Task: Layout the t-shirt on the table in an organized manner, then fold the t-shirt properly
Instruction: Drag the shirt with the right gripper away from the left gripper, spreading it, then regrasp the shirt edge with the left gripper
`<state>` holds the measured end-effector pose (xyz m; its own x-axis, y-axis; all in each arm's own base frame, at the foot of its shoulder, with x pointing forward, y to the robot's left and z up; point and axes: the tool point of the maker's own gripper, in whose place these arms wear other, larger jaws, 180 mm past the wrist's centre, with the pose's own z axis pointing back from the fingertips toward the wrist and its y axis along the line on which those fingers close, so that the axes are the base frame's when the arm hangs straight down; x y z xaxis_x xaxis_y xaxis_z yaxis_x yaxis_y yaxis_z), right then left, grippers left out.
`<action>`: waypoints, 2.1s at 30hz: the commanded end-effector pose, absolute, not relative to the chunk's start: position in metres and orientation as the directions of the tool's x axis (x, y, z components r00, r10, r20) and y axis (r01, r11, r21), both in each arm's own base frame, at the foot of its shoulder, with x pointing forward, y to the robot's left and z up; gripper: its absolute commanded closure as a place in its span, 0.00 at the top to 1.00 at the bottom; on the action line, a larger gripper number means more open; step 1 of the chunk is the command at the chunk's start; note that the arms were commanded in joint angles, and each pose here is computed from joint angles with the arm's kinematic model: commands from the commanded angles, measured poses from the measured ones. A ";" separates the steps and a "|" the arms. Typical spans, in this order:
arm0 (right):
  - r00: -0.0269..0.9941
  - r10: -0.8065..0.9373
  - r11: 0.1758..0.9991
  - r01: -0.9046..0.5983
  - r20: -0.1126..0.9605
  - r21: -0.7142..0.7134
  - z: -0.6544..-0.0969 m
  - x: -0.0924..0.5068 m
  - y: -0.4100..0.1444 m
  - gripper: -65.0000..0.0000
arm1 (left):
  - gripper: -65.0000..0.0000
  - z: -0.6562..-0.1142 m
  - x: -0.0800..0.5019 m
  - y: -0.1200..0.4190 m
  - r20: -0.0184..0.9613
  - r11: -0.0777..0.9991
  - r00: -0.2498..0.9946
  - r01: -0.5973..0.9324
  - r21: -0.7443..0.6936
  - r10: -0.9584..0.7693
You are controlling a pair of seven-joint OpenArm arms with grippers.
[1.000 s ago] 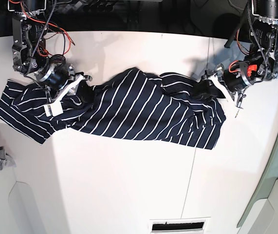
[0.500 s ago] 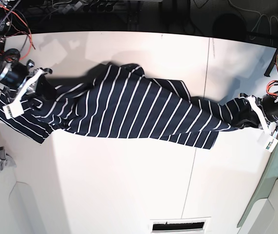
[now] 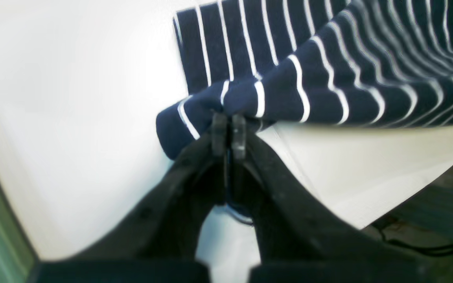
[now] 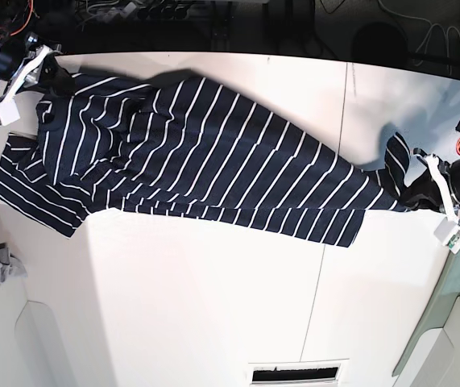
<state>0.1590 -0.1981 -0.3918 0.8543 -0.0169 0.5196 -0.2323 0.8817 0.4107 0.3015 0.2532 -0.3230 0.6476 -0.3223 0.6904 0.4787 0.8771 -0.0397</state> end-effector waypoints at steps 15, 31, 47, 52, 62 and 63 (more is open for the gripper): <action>0.901 0.041 0.936 -0.186 0.433 0.299 -0.413 0.114 -0.223 0.43 | 0.10 -0.325 0.302 0.267 0.692 0.891 0.659 0.451 -0.048 -0.296; 0.766 -0.149 0.984 0.050 0.625 0.174 -0.353 0.140 -0.326 0.44 | 0.44 -0.328 0.297 0.259 0.676 0.897 0.708 0.413 -0.158 -0.206; 0.814 -0.286 0.901 0.050 0.505 0.430 -0.424 0.145 -0.265 0.51 | 0.51 -0.381 0.261 0.193 0.661 0.869 0.749 0.353 -0.347 -0.041; 0.827 -0.215 0.910 -0.023 0.520 0.415 -0.428 0.166 -0.247 0.51 | 0.51 -0.387 0.268 0.184 0.693 0.881 0.721 0.329 -0.339 -0.003; 0.824 -0.167 0.891 -0.109 0.541 0.441 -0.439 0.185 -0.198 0.31 | 0.47 -0.417 0.265 0.187 0.674 0.893 0.732 0.232 -0.386 0.101; 0.822 -0.163 0.889 -0.117 0.545 0.443 -0.440 0.187 -0.193 0.22 | 0.41 -0.422 0.264 0.189 0.667 0.895 0.737 0.220 -0.388 0.108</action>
